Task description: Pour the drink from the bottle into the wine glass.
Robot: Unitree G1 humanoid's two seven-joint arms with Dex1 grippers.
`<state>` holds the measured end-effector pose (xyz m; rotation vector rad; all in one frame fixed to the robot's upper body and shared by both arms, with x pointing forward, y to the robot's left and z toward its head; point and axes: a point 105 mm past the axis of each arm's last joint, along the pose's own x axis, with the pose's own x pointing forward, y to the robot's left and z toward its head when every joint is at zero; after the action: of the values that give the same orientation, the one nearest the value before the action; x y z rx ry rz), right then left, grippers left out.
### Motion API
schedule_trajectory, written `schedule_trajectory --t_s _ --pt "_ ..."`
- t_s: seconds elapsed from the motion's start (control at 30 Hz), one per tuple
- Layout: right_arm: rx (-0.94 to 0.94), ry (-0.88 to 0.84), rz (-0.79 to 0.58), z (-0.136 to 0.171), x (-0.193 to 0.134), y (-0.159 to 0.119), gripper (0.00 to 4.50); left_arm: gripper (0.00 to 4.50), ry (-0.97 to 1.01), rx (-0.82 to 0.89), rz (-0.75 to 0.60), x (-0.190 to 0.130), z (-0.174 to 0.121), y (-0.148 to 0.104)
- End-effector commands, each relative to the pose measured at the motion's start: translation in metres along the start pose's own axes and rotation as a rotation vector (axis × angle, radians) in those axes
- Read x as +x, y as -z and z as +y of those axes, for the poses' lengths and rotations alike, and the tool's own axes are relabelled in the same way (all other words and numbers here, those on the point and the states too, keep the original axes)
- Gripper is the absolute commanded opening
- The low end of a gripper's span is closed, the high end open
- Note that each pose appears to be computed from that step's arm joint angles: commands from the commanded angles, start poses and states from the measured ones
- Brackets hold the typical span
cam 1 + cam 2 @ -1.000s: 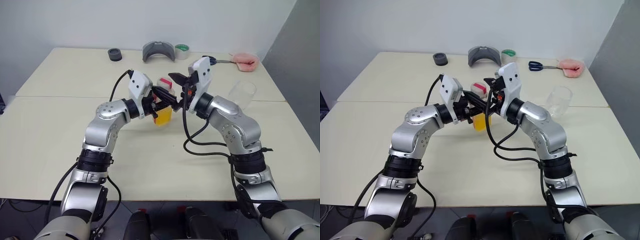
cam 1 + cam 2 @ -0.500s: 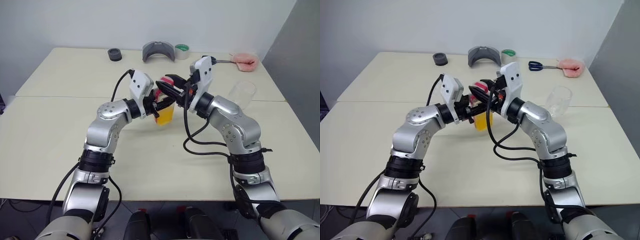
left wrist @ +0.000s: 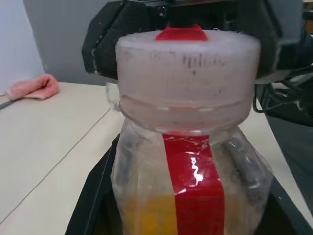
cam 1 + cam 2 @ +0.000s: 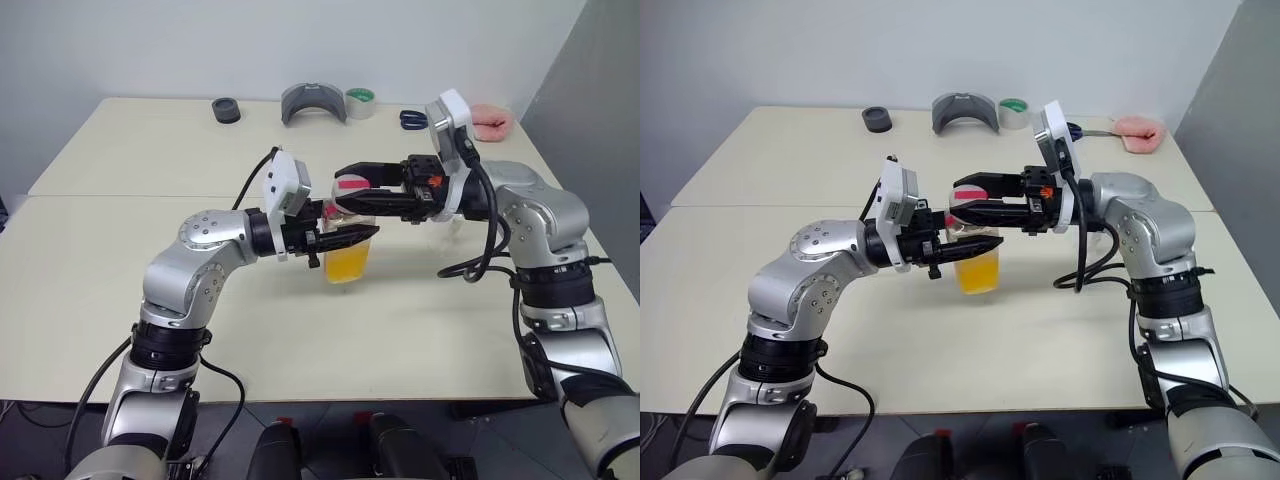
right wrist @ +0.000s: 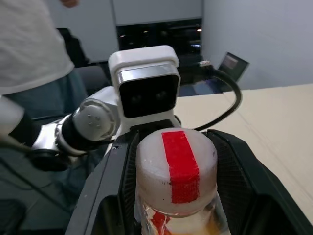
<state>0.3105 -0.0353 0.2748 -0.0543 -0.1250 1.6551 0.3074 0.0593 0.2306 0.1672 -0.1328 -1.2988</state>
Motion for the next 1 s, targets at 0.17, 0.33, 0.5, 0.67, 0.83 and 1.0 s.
schedule_trajectory --t_s 0.17,0.33,0.5,0.67,0.83,1.0 --pt "0.002 -0.032 -0.006 0.014 -0.013 -0.017 3.12 1.87 0.017 0.046 -0.02 0.004 -0.002 -0.011" --pt "-0.004 0.187 -0.007 0.022 -0.037 -0.019 4.48 1.87 -0.012 0.05 -0.02 0.0 0.006 -0.008" --pt "-0.068 0.465 -0.013 0.024 -0.029 -0.018 4.48 1.87 -0.019 0.043 -0.035 0.004 0.011 -0.007" --pt "-0.088 0.67 -0.066 0.021 -0.014 -0.019 4.48 1.87 -0.021 0.048 -0.053 0.01 0.016 -0.009" --pt "-0.072 0.685 -0.08 0.026 -0.003 -0.018 4.48 1.87 -0.016 0.05 -0.064 0.014 0.019 -0.01" --pt "-0.025 0.66 -0.059 0.028 0.001 -0.006 4.48 1.87 -0.009 0.059 -0.068 0.018 0.019 -0.012"
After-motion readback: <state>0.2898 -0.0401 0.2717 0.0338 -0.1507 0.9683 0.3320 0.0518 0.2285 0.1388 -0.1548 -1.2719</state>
